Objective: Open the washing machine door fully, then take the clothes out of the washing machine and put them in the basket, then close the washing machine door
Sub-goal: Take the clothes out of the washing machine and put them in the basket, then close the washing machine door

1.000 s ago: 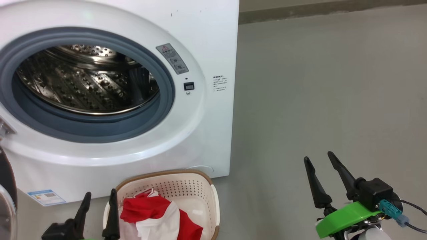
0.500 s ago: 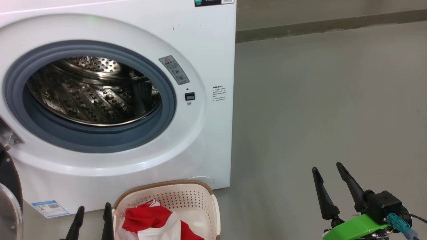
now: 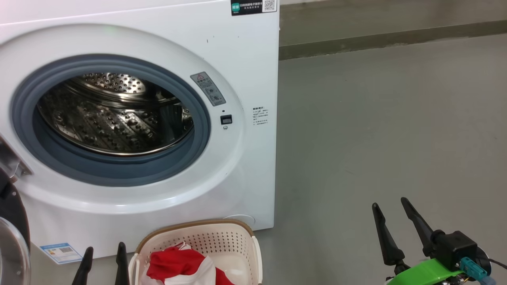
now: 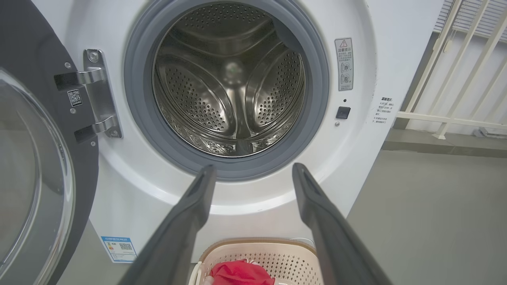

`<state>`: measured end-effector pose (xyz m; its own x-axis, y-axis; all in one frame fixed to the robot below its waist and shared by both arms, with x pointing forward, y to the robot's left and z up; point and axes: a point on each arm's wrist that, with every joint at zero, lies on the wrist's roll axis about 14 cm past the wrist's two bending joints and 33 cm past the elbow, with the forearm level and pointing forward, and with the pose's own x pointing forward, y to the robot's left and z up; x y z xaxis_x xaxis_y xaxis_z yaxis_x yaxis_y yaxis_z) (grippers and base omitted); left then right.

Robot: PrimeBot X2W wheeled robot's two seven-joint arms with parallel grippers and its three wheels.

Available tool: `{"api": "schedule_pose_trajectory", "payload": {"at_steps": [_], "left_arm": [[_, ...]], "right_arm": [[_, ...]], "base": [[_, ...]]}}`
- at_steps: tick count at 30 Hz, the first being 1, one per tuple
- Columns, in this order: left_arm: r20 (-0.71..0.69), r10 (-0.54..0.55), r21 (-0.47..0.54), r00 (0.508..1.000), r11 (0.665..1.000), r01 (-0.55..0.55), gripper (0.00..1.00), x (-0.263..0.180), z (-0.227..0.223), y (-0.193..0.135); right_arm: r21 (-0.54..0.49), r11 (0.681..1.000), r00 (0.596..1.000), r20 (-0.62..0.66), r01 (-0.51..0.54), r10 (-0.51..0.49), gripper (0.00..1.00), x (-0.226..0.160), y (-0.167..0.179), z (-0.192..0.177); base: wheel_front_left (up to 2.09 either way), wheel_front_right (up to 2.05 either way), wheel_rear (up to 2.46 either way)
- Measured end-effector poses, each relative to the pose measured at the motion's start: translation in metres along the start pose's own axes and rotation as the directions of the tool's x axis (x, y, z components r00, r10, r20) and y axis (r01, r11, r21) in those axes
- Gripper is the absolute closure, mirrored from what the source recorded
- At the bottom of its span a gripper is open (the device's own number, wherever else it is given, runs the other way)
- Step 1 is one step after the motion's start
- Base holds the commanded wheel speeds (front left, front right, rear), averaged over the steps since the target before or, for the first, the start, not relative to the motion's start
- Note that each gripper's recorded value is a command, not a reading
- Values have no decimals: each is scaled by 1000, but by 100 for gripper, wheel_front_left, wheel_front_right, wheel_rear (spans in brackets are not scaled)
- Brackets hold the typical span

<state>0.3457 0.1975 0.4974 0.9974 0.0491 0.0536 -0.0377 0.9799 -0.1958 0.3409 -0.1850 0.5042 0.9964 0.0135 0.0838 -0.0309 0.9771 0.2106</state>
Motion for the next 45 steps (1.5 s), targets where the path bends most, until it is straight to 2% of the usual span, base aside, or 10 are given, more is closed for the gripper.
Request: {"api": "schedule_pose_trajectory", "payload": {"at_steps": [22,45], "left_arm": [[2,16,25,1000,1000,-16,0,-1,1,6],[-1,35,29,999,999,-35,0,-1,0,9]], "right_arm": [[4,1000,1000,-23,0,0,0,-5,1,-8],[-8,1000,999,-40,-10,9,0,-2,2,-12]], "base": [[-11,11,0],[-136,136,0]]}}
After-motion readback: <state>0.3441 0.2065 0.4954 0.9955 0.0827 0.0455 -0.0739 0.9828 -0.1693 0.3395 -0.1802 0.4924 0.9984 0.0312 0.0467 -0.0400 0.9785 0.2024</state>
